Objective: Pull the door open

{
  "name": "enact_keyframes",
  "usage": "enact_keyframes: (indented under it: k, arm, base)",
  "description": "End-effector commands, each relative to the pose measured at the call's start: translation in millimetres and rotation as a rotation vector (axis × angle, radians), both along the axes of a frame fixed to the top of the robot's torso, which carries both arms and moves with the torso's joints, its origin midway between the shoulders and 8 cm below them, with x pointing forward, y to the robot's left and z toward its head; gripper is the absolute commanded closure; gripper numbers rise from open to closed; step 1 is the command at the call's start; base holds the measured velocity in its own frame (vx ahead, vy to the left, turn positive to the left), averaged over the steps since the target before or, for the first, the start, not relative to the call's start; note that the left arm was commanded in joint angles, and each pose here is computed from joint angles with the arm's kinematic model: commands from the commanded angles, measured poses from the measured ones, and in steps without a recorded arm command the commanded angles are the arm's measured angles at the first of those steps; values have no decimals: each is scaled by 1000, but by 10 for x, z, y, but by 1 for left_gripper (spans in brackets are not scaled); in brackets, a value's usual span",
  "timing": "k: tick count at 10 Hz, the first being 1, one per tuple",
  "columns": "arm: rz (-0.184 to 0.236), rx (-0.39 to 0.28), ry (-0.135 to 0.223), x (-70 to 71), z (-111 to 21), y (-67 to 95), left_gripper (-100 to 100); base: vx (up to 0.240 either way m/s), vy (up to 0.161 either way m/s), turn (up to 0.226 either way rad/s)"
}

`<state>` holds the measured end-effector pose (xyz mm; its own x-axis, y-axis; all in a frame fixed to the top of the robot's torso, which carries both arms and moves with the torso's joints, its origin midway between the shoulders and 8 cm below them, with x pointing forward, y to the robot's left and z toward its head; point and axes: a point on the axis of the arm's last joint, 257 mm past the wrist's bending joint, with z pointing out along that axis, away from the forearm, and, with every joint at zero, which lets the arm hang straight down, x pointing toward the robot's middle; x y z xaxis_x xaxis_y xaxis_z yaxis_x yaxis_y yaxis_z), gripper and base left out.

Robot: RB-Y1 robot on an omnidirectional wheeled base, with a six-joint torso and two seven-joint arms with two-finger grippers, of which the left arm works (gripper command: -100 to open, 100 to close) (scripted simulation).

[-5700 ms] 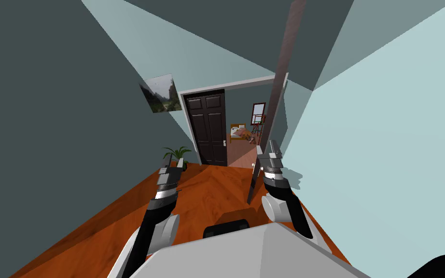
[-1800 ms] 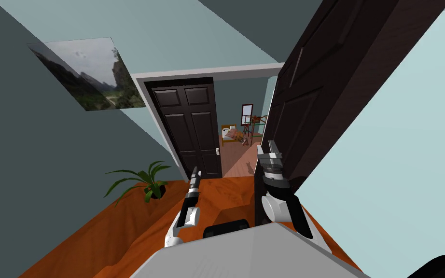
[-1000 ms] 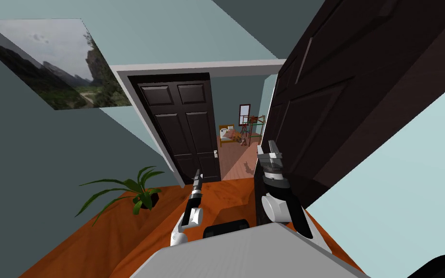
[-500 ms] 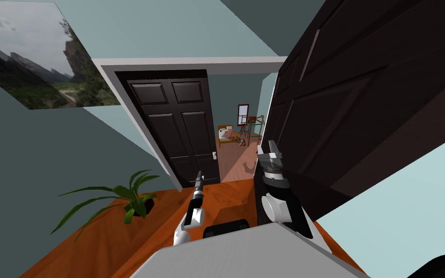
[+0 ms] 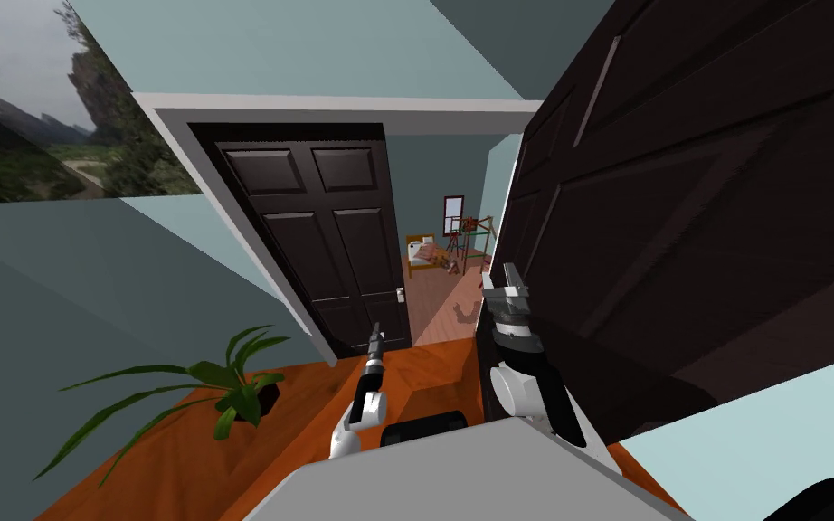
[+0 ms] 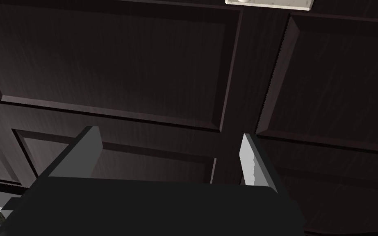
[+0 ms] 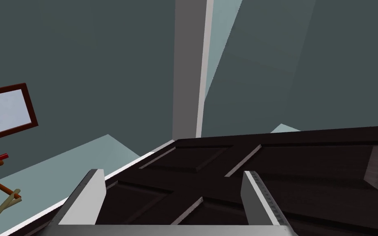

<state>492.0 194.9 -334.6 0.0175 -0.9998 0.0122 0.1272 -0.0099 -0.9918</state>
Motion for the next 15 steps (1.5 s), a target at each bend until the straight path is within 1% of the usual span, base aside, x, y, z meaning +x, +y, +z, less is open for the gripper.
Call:
enact_keyframes:
  k: [1, 7, 8, 12, 14, 15]
  arm:
    - [3, 2, 15, 0, -70, -22, -100]
    - [10, 6, 62, -24, -292, -120, -100]
    - [12, 7, 75, -34, -352, -153, -100]
    - [16, 9, 112, -70, -508, -261, -100]
    - [16, 9, 123, -83, -550, -300, -100]
    - [16, 9, 119, -82, -540, -286, -100]
  base:
    - [97, 7, -26]
    - [92, 2, -32]
    - [128, 15, -39]
    - [181, -23, -25]
    - [202, -65, -8]
    - [92, -26, 3]
